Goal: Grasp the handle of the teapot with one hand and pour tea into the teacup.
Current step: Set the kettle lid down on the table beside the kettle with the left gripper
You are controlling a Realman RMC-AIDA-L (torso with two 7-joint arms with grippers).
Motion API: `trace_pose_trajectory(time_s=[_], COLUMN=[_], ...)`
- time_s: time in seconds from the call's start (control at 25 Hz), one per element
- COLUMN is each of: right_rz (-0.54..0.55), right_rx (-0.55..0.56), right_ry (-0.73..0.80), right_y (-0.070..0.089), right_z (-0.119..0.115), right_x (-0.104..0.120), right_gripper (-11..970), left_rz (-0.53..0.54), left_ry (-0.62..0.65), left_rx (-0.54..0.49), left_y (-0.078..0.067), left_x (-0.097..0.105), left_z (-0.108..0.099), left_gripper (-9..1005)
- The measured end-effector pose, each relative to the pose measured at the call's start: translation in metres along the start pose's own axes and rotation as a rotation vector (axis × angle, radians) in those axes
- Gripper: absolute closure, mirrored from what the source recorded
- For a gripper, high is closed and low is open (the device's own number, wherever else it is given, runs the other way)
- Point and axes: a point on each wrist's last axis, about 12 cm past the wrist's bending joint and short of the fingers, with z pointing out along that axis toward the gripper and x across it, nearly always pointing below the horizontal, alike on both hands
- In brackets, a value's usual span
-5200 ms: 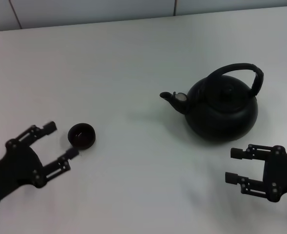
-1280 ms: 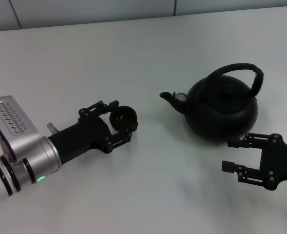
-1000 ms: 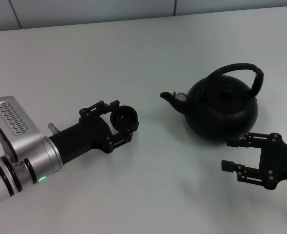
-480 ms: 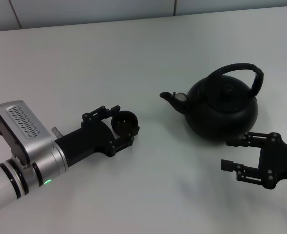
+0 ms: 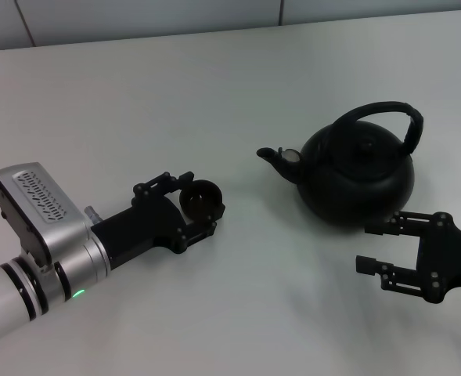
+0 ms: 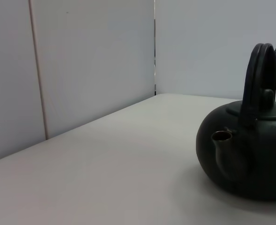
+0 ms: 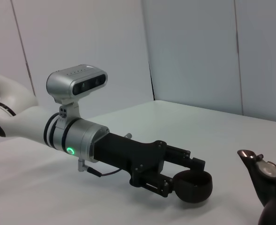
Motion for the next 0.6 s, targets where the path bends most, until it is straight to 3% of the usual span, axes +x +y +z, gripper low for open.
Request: trace_pose_trajectory(time_s=[0.52,0.6], right_rz=[-0.001,-0.001], right_rx=[-0.005,-0.005], right_ry=[-0.003,-0.003], right_y=[0.0004,0.0004], right_z=[-0.0002,-0.0002], right_x=[-0.0006,-0.0006], right_gripper=[363,363], left_rz=[-0.033,-0.033], left_ry=[0.011,0.008], left_rx=[-0.022,-0.021], left_y=[-0.0016,-0.0017], left_x=[0.0,-0.0002], left_z=[0.0047,0.0047], left_gripper=[308,199])
